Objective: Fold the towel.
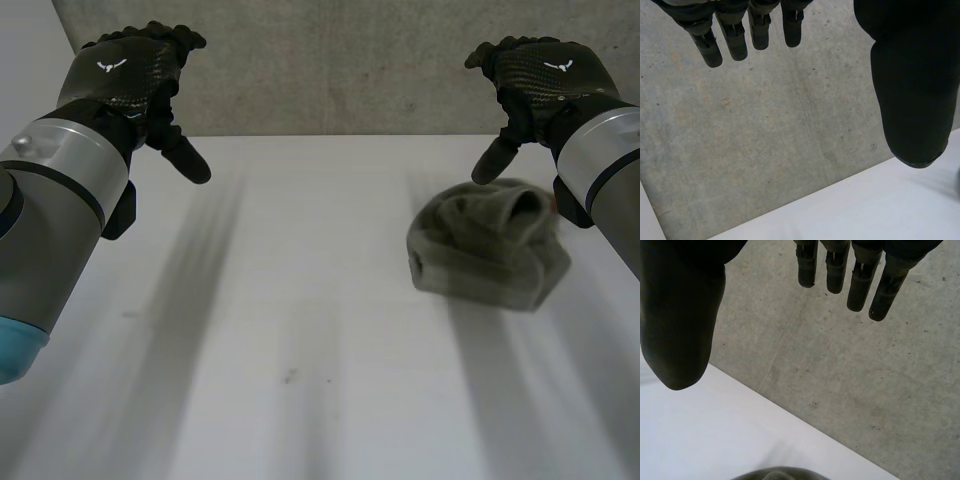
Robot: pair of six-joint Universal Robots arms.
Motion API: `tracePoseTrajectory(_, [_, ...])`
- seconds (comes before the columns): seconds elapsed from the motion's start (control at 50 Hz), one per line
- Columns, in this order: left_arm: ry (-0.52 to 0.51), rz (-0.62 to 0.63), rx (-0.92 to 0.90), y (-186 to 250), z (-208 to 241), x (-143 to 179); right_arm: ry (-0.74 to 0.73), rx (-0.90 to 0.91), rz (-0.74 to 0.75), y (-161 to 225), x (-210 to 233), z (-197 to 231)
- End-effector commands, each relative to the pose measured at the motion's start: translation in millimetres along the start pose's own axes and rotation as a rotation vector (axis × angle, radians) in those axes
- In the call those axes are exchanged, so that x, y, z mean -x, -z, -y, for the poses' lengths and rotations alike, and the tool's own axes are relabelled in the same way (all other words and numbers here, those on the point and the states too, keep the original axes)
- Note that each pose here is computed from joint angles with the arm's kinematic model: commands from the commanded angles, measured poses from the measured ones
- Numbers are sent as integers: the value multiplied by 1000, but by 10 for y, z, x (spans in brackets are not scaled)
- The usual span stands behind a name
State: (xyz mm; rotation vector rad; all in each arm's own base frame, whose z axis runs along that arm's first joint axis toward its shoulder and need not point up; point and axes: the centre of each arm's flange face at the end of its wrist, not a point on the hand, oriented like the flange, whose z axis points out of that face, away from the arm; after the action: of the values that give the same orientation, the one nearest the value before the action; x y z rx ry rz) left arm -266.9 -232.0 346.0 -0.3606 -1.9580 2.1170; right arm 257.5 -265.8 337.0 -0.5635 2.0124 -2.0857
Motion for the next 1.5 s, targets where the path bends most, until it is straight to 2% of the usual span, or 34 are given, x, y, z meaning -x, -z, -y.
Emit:
tracePoseTrajectory(0.02, [-1,0,3,2,-17,0,0,2,0,1,1,-8])
tracePoseTrajectory(1.02, [-5,-9,2,-29,-99,-25,12,16,1,-11,4,-41])
tracePoseTrajectory(1.1, [-9,-23,33,-54,-206,-69,61,32,2,-25,8,-73])
tracePoseTrajectory(1.18, [-17,-43,90,-89,-414,-137,221,100,16,-10,32,-205])
tracePoseTrajectory(1.22, [-26,-94,153,-90,-644,-262,302,180,38,16,45,-341])
tracePoseTrajectory(1.34, [-42,-208,261,-72,-1131,-553,321,300,82,103,76,-560])
tracePoseTrajectory(1.46, [-42,-269,294,-76,-1446,-731,346,424,135,255,115,-919])
tracePoseTrajectory(1.5, [-41,-307,304,-74,-1614,-829,402,468,187,362,161,-1087])
